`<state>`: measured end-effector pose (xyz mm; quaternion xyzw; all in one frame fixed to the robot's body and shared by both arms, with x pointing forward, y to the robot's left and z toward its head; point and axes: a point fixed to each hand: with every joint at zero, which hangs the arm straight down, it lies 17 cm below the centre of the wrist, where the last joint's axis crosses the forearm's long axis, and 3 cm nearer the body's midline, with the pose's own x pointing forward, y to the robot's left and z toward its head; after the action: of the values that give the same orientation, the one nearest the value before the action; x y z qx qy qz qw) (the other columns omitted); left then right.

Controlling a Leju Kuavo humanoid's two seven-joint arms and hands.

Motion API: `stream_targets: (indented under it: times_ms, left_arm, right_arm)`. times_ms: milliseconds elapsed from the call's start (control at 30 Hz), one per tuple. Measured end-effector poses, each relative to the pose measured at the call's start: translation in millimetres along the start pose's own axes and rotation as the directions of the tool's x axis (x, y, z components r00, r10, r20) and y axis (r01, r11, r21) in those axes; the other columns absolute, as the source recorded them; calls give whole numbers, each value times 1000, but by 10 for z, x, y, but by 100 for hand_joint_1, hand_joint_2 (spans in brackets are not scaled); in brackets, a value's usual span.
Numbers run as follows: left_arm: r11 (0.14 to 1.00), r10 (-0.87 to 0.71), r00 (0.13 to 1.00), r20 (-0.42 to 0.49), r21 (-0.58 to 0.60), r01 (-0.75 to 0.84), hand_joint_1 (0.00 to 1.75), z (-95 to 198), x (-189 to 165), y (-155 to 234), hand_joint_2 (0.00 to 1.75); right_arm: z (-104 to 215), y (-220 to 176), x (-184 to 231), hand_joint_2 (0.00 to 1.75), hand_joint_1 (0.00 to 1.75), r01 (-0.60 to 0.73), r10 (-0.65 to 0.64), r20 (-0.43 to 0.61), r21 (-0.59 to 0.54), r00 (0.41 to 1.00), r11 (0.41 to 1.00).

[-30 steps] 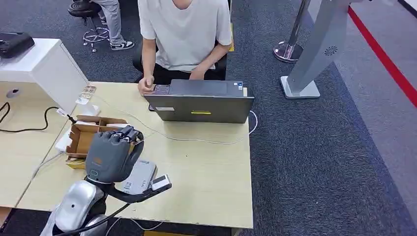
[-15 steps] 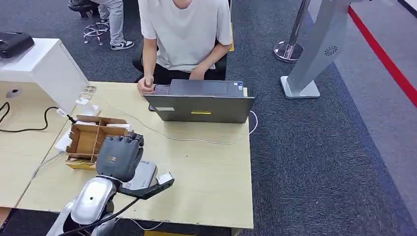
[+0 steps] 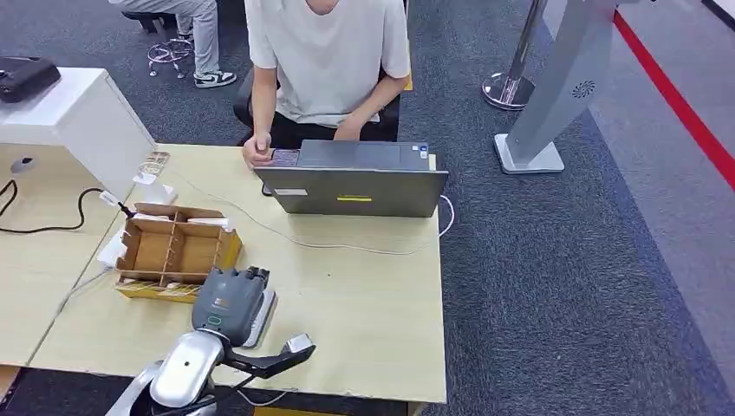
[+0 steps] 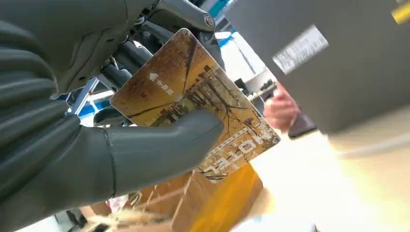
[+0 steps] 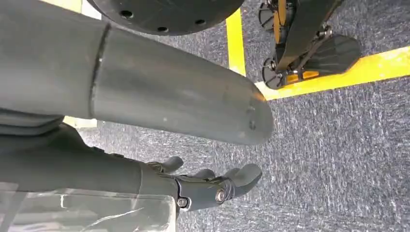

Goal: Pass the card to the sensor for recognition and then transmit it.

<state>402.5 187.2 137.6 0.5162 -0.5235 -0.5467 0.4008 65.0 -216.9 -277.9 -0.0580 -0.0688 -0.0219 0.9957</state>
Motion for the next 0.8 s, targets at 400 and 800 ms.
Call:
stream_targets:
  times_ms: [400,800]
  left_arm:
    - [997,-20,1000,1,-73,20,175,105,24,-288,175]
    - [990,-47,999,-12,-135,44,175,147,-23,-475,175]
  right_arm:
    - [-2,-18,-35,0,0,8,-8,-20,-10,1000,1000]
    - [-2,-22,-61,0,0,-15,14,-31,-12,999,1000]
